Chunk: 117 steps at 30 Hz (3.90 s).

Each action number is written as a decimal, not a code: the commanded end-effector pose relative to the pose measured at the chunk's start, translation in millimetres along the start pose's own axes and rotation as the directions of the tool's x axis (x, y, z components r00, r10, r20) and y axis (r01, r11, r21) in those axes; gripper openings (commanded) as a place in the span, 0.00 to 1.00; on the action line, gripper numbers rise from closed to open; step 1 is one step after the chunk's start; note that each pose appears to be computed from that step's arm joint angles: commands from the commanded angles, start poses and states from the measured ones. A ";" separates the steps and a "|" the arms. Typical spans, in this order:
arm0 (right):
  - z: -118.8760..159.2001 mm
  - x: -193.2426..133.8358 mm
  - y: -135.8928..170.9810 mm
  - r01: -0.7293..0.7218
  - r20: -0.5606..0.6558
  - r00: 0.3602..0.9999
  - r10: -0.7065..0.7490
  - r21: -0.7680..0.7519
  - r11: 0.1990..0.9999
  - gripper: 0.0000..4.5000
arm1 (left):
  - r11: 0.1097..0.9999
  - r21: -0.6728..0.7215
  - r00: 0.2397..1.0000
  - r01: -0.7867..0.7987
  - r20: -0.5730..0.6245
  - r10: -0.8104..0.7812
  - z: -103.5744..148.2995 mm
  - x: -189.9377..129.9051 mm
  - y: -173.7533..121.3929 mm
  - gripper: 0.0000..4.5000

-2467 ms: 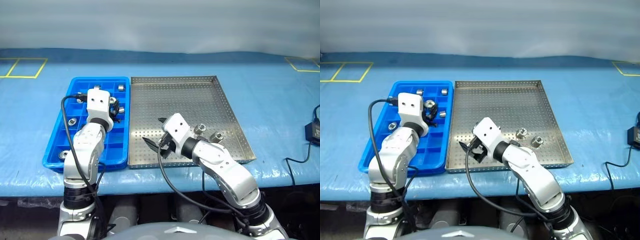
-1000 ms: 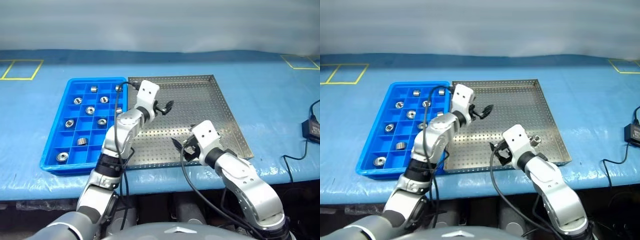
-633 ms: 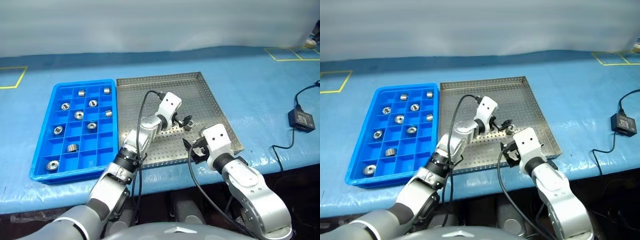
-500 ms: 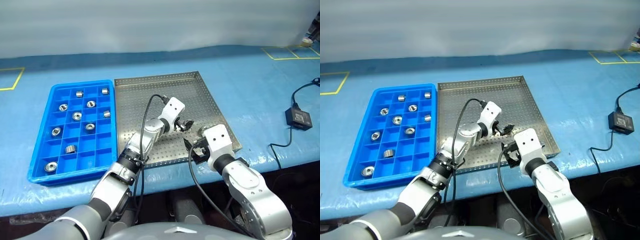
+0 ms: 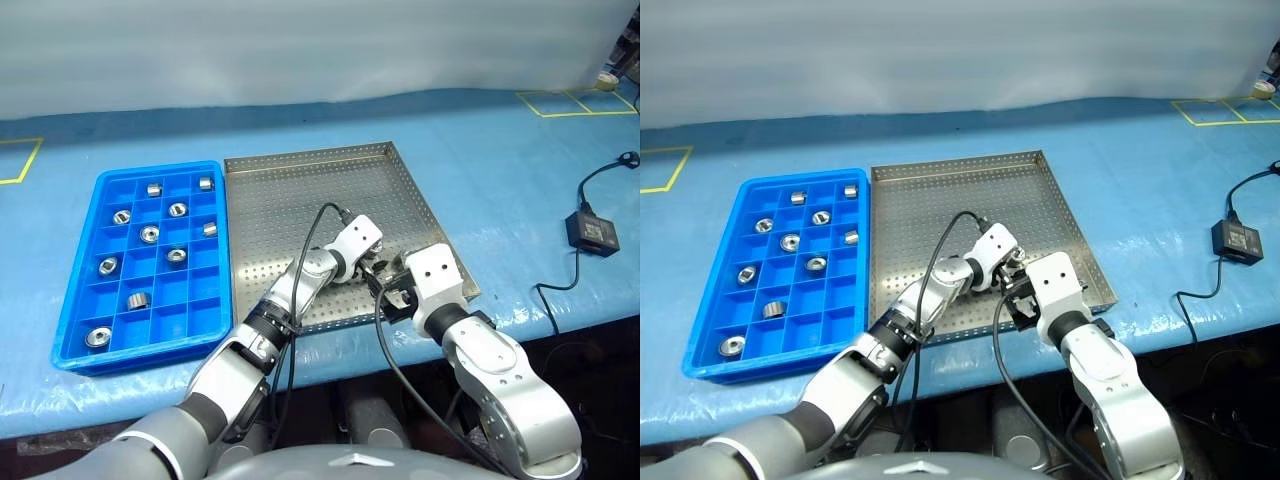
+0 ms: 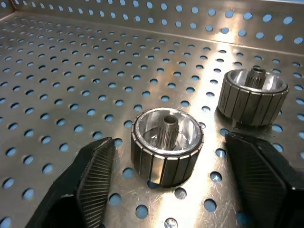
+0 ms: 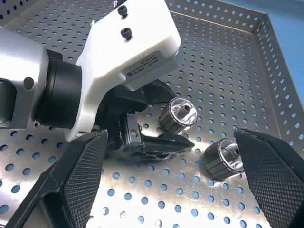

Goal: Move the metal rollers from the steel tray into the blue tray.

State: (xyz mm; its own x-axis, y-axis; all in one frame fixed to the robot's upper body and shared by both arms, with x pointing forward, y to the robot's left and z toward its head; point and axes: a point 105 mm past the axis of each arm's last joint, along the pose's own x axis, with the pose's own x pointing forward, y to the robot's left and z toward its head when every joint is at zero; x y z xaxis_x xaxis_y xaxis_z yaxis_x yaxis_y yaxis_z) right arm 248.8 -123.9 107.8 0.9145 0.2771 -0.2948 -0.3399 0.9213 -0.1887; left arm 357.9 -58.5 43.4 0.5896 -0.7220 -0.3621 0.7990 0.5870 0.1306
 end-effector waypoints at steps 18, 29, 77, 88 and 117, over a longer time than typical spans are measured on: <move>29.0 29.4 46.3 -0.244 0.099 0.963 0.249 -0.065 0.968 1.00 | 0.897 -0.204 0.864 -0.392 0.253 0.435 55.8 -119.9 75.1 0.37; 43.5 41.3 79.7 -0.408 0.134 0.898 0.419 -0.107 0.907 1.00 | 0.726 -0.251 0.731 -0.640 0.090 0.676 18.8 -206.0 76.7 0.37; -5.4 -14.4 -8.0 0.033 -0.020 0.999 -0.033 -0.016 0.999 1.00 | 0.992 -0.052 0.987 0.114 0.122 -0.107 62.2 -33.7 -11.9 0.99; -6.8 -18.0 -0.2 0.060 -0.015 0.998 -0.060 0.012 0.998 1.00 | 0.973 -0.001 0.967 0.232 0.105 -0.231 59.9 9.0 -42.7 0.99; 5.7 -5.1 13.4 0.012 0.040 0.999 -0.012 0.010 1.000 1.00 | 0.957 -0.128 0.949 0.259 0.220 -0.228 78.0 29.4 -56.6 0.95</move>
State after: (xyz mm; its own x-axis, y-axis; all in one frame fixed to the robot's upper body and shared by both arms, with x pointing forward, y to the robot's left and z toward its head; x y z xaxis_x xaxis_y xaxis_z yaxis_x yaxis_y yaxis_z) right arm 239.7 -111.5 103.2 0.9135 0.2779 -0.2971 -0.3376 0.9253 -0.1726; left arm 368.7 -64.2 48.8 0.5145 -0.7932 -0.3257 0.8292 0.5570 -0.0464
